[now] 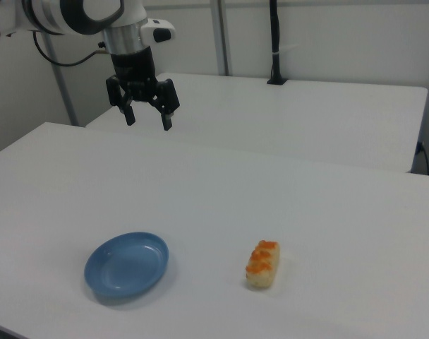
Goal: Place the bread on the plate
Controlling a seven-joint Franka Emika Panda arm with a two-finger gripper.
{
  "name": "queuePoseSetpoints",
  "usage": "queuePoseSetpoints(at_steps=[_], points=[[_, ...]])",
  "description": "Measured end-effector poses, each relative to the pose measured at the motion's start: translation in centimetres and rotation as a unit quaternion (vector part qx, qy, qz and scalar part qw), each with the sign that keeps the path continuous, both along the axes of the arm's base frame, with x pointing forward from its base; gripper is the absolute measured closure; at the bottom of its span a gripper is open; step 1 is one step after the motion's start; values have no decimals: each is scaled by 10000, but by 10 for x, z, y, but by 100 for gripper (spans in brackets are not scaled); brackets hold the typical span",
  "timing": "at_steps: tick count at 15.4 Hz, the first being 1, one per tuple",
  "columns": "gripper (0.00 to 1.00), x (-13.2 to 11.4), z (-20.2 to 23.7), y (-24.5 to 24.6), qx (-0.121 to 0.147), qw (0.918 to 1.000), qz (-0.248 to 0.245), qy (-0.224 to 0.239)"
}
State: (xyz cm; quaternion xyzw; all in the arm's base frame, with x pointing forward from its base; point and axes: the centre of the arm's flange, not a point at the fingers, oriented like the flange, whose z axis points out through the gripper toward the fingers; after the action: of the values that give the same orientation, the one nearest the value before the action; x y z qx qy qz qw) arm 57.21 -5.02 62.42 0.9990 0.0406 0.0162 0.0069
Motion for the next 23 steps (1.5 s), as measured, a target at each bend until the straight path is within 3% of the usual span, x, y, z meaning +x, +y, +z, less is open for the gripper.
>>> queuePoseSetpoints(at_steps=[6,10,16,20,23], points=[[0,-1,1,-8,-1,10000,-58,-8],[0,-8,-2,-2,27,9995,-17,319],[0,-9,0,1,-2,9993,84,376],[0,-11,5,-12,-232,9990,128,361],[0,-16,13,-24,-363,9967,542,476]])
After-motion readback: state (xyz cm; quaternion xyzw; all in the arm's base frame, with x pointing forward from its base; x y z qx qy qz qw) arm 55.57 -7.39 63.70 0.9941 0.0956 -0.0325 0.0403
